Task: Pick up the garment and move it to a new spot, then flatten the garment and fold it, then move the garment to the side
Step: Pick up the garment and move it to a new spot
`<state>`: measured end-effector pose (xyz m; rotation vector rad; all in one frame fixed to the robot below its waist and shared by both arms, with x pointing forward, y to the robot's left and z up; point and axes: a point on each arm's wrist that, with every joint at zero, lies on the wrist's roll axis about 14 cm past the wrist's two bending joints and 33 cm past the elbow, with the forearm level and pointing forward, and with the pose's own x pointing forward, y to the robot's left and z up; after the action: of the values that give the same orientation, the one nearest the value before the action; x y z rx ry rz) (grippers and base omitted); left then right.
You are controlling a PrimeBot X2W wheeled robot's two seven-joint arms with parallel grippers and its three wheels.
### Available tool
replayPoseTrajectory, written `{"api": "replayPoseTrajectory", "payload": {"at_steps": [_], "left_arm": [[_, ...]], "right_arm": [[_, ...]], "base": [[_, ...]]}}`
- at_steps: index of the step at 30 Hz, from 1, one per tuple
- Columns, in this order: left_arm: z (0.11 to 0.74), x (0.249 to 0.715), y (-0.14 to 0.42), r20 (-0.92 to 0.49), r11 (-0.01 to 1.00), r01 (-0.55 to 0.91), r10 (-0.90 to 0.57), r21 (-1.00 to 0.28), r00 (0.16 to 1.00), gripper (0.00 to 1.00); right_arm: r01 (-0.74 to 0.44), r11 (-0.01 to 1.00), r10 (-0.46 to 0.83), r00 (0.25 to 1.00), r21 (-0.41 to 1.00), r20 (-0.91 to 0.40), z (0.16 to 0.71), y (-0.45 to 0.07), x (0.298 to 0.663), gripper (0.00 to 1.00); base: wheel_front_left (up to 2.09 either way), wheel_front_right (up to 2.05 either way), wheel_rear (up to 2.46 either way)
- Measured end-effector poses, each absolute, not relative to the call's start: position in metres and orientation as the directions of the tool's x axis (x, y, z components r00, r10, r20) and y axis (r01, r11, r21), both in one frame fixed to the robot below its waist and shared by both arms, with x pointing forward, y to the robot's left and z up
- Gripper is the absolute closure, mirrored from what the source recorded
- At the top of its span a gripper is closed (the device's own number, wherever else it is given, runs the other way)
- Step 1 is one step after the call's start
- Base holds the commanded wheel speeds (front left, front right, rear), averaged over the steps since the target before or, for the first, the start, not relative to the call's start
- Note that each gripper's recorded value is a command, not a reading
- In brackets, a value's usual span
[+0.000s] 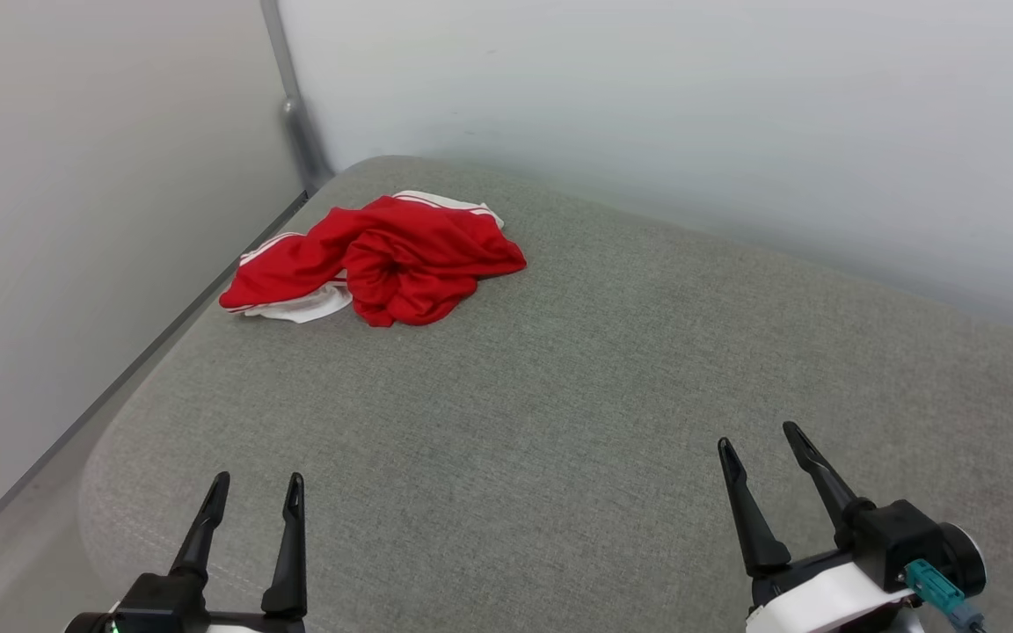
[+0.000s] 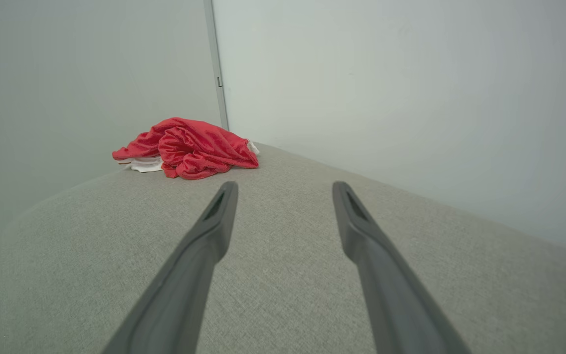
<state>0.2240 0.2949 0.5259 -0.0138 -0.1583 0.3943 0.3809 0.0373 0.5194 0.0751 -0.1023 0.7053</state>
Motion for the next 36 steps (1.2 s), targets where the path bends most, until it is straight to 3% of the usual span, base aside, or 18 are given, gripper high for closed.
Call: {"api": "replayPoseTrajectory", "payload": {"at_steps": [9,16,24,27,36], "left_arm": [[0.521,0.248,0.314,0.124,0.910,-0.407,0.415,-0.086,0.902,0.00],[0.522,0.315,0.333,0.095,0.941,-0.325,0.334,-0.099,0.938,0.00],[0.504,0.403,0.354,-0.168,0.979,-0.199,0.191,-0.032,0.967,0.00],[0.493,0.442,0.364,-0.308,0.990,-0.133,0.137,0.035,0.941,0.00],[0.452,0.496,0.371,-0.597,0.997,-0.065,0.071,0.031,0.799,0.00]], "right_arm": [[-0.617,0.784,0.610,0.786,0.068,0.097,0.506,0.025,0.394,0.00],[-0.582,0.813,0.579,0.812,0.033,0.074,0.491,0.012,0.415,0.00],[-0.521,0.853,0.520,0.853,0.011,0.045,0.469,-0.011,0.442,0.00],[-0.490,0.872,0.490,0.872,0.009,0.008,0.449,-0.024,0.450,0.00],[-0.422,0.907,0.422,0.904,0.011,-0.072,0.410,-0.053,0.461,0.00]], "base": [[0.00,0.00,0.00],[0.00,0.00,0.00],[0.00,0.00,0.00],[0.00,0.00,0.00],[0.00,0.00,0.00]]}}
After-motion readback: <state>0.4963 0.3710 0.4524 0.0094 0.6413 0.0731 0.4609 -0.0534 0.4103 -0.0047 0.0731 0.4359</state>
